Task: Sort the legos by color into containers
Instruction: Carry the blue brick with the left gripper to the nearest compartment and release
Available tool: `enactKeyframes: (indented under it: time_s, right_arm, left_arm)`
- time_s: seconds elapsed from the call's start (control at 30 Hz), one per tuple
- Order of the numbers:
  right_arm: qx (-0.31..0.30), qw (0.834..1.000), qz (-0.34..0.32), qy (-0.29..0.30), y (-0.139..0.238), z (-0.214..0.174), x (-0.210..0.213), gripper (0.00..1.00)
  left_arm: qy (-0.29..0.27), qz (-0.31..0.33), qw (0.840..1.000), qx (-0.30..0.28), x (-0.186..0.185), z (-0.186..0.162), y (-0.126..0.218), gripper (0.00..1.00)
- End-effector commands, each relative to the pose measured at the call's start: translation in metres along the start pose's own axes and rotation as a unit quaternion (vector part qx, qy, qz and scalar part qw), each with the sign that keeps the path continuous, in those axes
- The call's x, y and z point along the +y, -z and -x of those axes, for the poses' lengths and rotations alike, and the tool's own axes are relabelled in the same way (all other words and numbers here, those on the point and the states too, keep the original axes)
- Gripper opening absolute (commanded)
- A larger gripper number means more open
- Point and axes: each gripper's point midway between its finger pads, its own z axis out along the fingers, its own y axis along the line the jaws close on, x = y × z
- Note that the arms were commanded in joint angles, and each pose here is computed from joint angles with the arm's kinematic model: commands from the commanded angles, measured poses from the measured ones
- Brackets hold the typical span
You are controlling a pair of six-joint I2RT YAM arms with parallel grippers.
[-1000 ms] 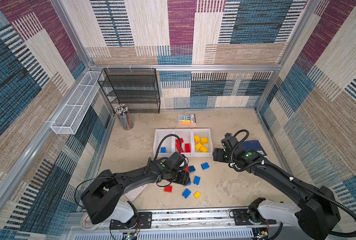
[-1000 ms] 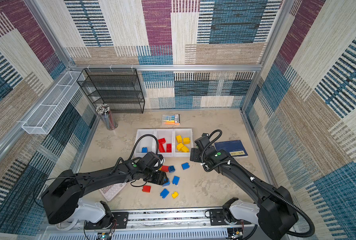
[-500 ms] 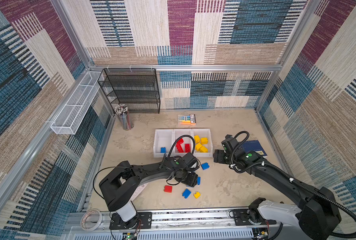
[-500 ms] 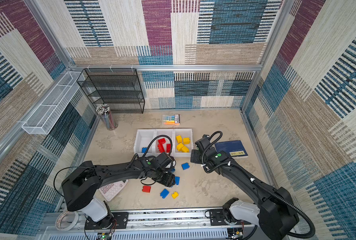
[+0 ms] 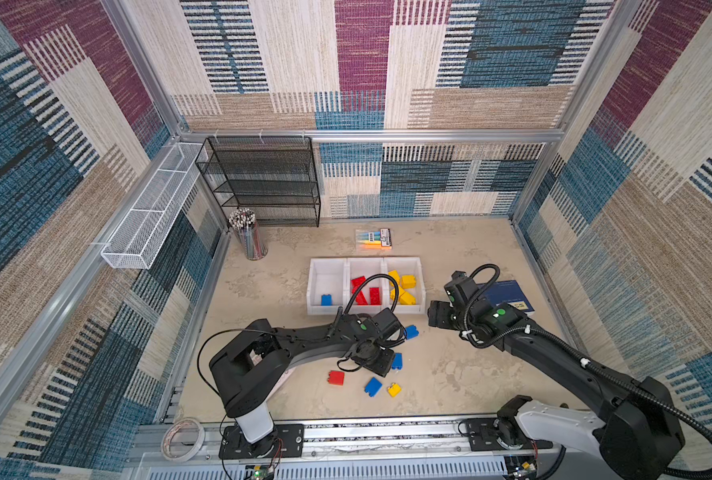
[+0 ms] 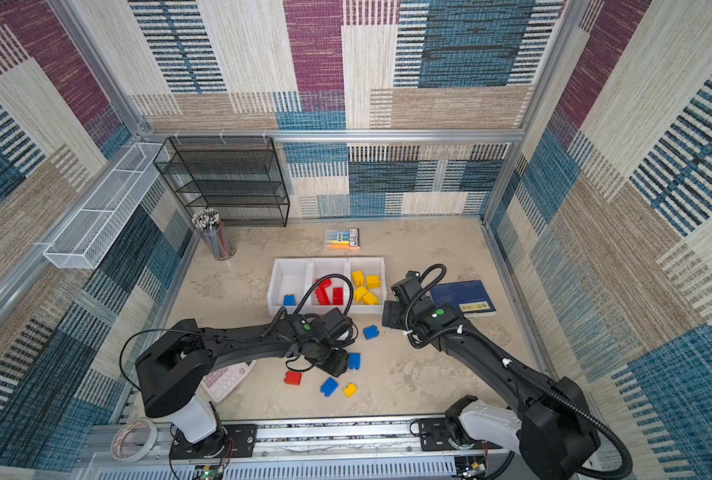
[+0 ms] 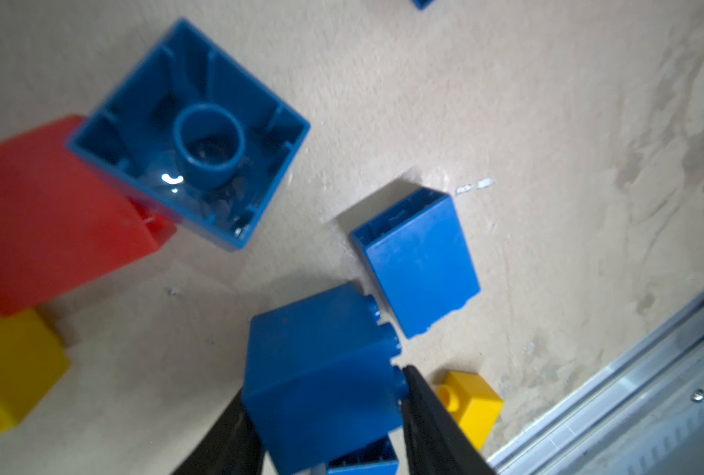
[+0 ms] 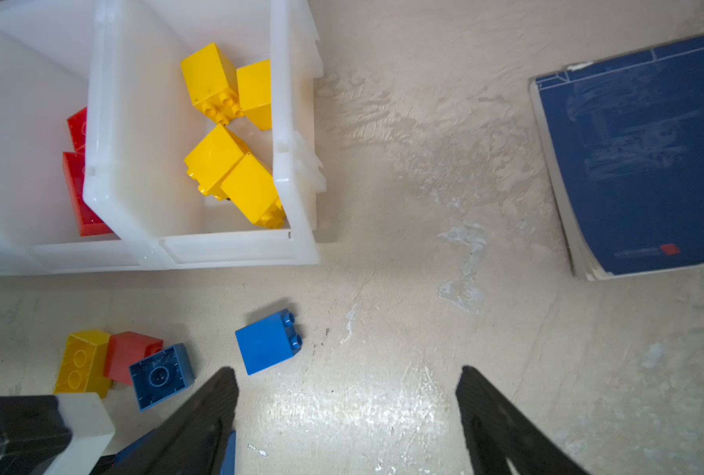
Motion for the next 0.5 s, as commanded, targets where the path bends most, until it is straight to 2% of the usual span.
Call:
enactKeyframes:
  time_s: [0.0, 0.23, 0.47]
  right_arm:
    - [-0.004, 1.0, 0.002, -0.008, 0.001, 0.0, 0.0, 0.86]
    - [-0.005, 1.0, 0.002, -0.007, 0.003, 0.001, -0.001, 0.86]
    - [-0.008, 1.0, 0.001, -0.005, 0.006, 0.005, 0.0, 0.86]
  left_arm:
    - [-0.009, 0.008, 1.0, -0.002, 0.003, 0.001, 0.002, 0.49]
    - [-0.012, 0.01, 1.0, -0.02, 0.003, 0.004, 0.014, 0.45]
    - [0.002, 0.009, 0.997, -0.076, 0.02, 0.03, 0.058, 0.43]
